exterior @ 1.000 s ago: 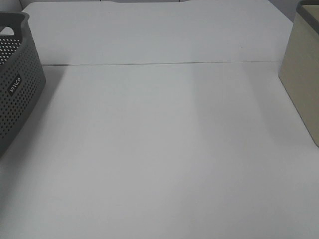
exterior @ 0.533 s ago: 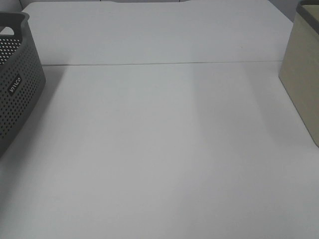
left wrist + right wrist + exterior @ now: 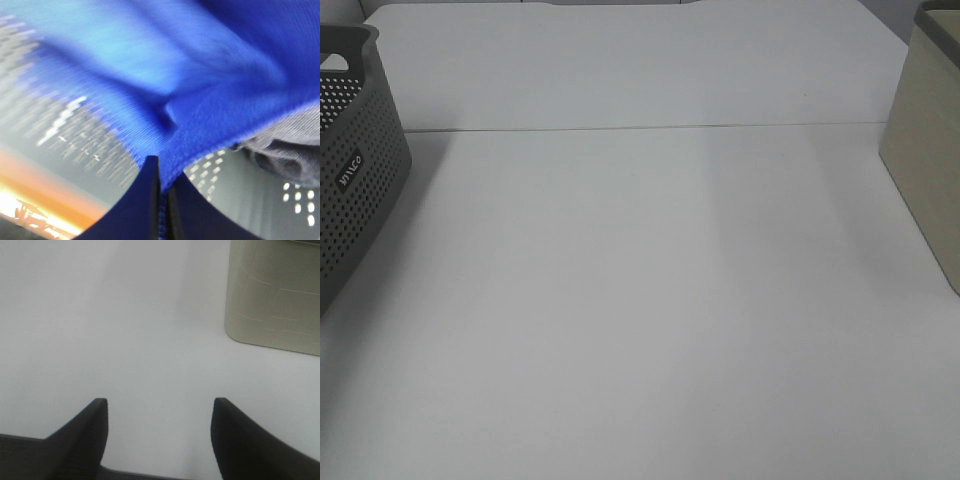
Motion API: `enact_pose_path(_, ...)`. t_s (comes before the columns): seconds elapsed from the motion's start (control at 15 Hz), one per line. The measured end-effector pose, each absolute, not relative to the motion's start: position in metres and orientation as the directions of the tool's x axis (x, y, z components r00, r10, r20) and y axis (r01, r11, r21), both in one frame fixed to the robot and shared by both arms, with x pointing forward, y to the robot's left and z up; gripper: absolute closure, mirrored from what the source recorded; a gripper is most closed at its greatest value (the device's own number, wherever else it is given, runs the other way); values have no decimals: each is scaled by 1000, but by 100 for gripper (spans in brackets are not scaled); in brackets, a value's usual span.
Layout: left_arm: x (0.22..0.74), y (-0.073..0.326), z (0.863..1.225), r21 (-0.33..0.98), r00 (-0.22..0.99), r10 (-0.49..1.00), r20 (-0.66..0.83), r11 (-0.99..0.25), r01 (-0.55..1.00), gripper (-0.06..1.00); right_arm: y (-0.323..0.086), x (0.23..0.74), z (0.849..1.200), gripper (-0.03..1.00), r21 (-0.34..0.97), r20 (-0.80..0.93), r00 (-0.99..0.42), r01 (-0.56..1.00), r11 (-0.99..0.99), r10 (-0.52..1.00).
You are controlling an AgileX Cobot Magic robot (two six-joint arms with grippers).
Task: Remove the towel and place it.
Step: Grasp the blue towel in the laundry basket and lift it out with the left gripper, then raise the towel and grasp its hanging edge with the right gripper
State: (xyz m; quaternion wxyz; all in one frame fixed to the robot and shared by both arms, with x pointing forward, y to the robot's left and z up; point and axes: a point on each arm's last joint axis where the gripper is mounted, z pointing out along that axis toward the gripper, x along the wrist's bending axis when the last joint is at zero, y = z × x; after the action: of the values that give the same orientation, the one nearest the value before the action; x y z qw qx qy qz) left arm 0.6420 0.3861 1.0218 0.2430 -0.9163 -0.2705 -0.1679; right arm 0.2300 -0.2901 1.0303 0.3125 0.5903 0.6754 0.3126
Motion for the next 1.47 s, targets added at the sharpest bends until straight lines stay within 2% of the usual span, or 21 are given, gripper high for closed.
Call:
enact_pose_path(0.2,627,371,1094,-95,686,504,525,-766,636,94,-290,230,1030,36,791,-53,-108,602,108,993)
enact_pose_path(0.4,610,363,1134,18,645,516,564,-788,615,94,-290,230,1030,36,791,-53,-108,602,108,993)
enact_pose_path(0.47,596,358,1161,93,600,531,598,-790,606,94,-290,230,1030,36,791,-53,-108,602,108,993)
enact_pose_path(0.87,575,338,1224,444,433,702,565,-701,558,94,-290,230,1030,36,791,-52,-107,602,107,993)
enact_pose_path(1.07,569,322,1256,534,402,708,581,-704,468,94,-290,230,1030,36,791,-52,-107,602,107,993)
enact_pose_path(1.2,562,296,1281,570,404,675,617,-738,362,94,-290,230,1030,36,791,-52,-107,602,107,993)
enact_pose_path(1.47,548,260,1311,577,385,611,692,-788,214,94,-290,230,1030,36,791,-52,-107,602,107,993)
